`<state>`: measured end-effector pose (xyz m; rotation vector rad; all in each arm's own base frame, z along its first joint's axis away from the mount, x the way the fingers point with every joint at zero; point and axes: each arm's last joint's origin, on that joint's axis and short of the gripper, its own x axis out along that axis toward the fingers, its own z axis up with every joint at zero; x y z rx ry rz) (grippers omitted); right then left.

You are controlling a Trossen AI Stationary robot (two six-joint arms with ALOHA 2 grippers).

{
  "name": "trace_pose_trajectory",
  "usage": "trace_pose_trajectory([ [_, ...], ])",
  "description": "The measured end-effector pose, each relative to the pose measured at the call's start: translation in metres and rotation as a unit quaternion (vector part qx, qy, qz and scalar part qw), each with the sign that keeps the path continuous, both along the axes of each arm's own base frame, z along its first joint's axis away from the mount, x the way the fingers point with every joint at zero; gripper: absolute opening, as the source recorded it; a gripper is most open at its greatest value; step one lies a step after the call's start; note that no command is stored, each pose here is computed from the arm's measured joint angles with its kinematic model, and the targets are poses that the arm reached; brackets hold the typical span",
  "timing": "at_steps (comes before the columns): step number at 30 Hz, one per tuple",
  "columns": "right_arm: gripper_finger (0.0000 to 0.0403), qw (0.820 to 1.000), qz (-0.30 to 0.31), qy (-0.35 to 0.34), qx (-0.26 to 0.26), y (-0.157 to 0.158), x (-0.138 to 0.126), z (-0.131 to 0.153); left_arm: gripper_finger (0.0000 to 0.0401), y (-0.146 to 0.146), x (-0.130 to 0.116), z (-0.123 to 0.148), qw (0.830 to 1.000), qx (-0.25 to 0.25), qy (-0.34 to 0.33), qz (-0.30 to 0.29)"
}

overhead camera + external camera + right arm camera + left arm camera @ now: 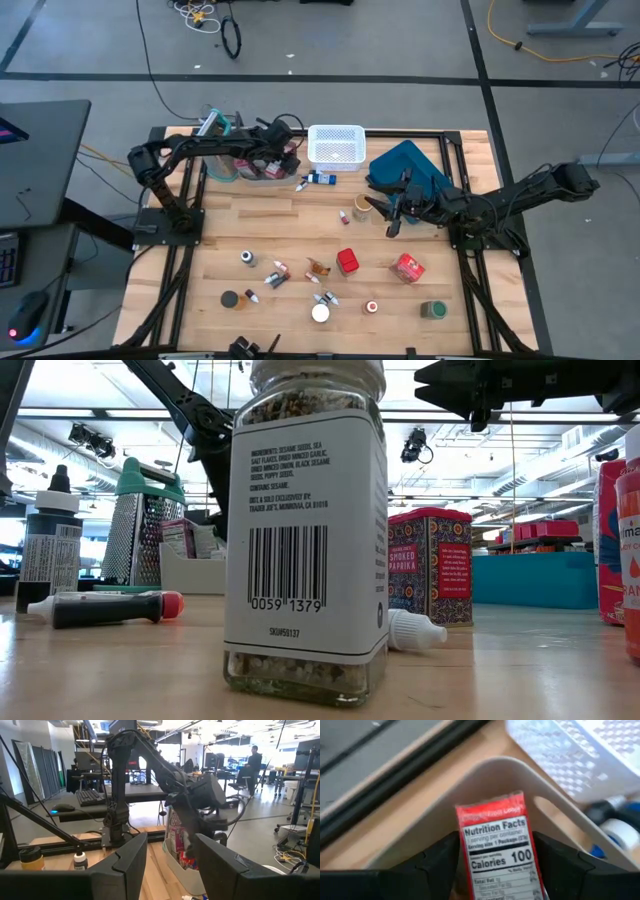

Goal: Pick & Place Kitchen Items
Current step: Put the left red cereal box into the gray bin

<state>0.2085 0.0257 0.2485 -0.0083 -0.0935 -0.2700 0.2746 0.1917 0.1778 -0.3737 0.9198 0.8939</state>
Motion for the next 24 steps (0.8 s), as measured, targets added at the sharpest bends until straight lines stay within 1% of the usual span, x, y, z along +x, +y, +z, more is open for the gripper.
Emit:
trace_pose_trajectory([
  [2,0.0173,1.0,0.001,0.001,0.0,0.0,0.0,0.0,0.024,-0.001,0.0,0.002,1.0,0.013,0.0,0.009],
  [4,0.0173,1.0,0.001,0.001,-0.001,0.0,0.0,0.0,0.023,-0.001,0.0,0.006,1.0,0.014,-0.007,0.008],
  [9,0.0173,1.0,-0.001,0.002,0.0,0.0,0.0,0.0,0.0193,0.0,0.0,0.006,1.0,-0.008,-0.027,-0.007],
  [17,0.0173,1.0,-0.001,0.0,0.003,0.0,0.0,0.0,0.0133,0.0,0.002,0.007,0.999,-0.005,-0.033,-0.011],
  [20,0.0173,1.0,-0.001,0.0,0.003,0.0,0.0,0.0,0.0124,-0.004,0.002,0.011,0.999,-0.003,-0.04,-0.012],
  [24,0.0173,1.0,-0.001,0.001,0.003,0.0,0.0,0.0,0.0121,-0.01,0.001,0.025,0.998,0.017,-0.05,-0.015],
])
